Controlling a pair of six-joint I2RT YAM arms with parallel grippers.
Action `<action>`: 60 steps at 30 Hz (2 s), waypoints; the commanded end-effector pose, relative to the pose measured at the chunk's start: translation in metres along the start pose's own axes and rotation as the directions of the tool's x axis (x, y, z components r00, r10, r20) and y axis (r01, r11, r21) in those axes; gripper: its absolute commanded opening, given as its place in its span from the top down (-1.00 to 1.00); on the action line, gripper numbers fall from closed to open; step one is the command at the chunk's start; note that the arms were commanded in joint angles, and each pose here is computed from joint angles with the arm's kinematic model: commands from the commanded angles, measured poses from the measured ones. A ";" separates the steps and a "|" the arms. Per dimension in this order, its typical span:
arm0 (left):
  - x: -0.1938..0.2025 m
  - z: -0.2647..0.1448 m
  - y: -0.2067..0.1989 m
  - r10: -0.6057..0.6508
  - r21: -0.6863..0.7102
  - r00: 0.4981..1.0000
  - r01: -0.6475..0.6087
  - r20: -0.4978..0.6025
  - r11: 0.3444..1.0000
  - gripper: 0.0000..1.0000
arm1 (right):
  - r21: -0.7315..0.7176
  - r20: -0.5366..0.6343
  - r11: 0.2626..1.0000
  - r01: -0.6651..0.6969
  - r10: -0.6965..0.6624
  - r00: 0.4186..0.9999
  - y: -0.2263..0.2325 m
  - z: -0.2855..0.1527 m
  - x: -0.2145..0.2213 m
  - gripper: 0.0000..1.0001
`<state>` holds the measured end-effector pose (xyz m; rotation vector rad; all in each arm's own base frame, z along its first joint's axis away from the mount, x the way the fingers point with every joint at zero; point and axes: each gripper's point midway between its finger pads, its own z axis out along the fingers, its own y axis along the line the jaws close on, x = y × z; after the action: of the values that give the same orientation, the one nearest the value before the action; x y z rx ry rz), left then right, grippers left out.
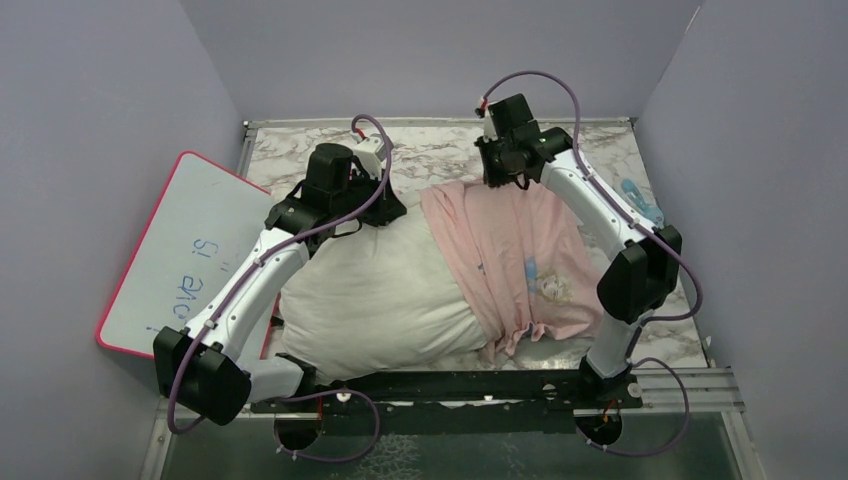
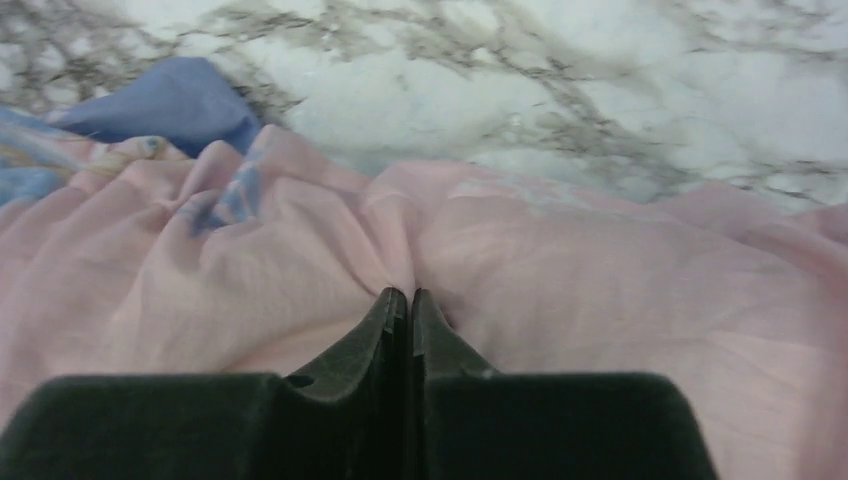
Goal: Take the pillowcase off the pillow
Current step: Remove the pillow from the pillowcase.
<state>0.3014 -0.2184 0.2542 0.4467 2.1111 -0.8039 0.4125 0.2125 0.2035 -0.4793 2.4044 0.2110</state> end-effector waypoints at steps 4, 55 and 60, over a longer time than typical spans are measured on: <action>-0.009 -0.014 -0.002 0.009 -0.012 0.999 -0.009 0.036 1.000 1.00 | 0.435 0.187 0.887 -0.154 0.078 0.979 -0.121 -0.052 -0.026 0.95; -0.006 -0.015 0.004 -0.004 -0.047 0.999 0.005 0.040 0.999 1.00 | 0.138 0.203 0.939 -0.316 0.285 0.937 -0.111 -0.059 -0.017 0.59; -0.009 -0.011 0.003 -0.004 -0.039 0.999 0.006 0.038 0.999 1.00 | -0.147 0.234 0.957 -0.250 0.279 0.931 -0.059 -0.080 -0.039 -0.35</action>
<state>0.3044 -0.2193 0.2561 0.4229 2.1002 -0.7962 0.4210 0.1312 0.2355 -0.0660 2.3540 0.3184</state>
